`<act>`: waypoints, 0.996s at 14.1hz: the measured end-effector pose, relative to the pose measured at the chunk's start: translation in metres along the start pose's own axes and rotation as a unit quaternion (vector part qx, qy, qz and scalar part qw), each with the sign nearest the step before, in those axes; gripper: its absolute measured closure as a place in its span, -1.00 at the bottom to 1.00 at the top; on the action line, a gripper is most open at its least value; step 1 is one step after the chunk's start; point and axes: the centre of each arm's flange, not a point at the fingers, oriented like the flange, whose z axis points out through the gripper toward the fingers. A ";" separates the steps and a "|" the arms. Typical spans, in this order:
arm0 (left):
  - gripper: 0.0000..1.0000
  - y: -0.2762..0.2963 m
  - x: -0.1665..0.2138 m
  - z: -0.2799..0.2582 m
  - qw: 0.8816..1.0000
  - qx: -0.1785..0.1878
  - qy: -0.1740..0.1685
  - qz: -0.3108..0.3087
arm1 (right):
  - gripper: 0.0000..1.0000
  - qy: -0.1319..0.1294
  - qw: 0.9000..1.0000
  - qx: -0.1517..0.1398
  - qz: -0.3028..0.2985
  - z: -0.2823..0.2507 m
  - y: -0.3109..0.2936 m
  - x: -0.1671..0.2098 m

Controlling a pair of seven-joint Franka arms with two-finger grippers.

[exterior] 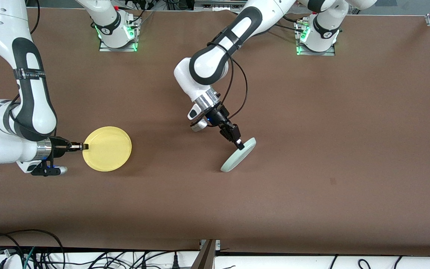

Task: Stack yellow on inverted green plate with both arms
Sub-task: 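Lift the green plate with the left gripper and flip it over, then set the inverted green plate down beside the yellow plate with the left gripper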

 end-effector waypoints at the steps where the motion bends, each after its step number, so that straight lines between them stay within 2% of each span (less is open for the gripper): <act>1: 0.93 0.006 0.003 -0.007 1.000 0.005 0.008 -0.006 | 0.95 0.000 1.000 0.000 0.000 0.000 0.000 0.000; 7: 0.93 0.066 0.004 -0.025 0.997 0.052 0.053 -0.018 | 0.95 -0.001 1.000 0.000 -0.001 0.001 -0.001 0.000; 9: 0.93 0.074 0.003 -0.037 0.996 0.057 0.063 -0.021 | 0.95 -0.001 1.000 0.000 -0.002 -0.001 -0.003 -0.001; 11: 0.62 0.084 0.000 -0.050 0.996 0.057 0.071 -0.017 | 0.95 -0.007 1.000 0.003 -0.006 -0.010 -0.008 -0.005; 14: 0.00 0.100 -0.010 -0.070 0.996 0.050 0.064 -0.021 | 0.95 -0.007 1.000 0.004 0.006 -0.018 -0.012 -0.009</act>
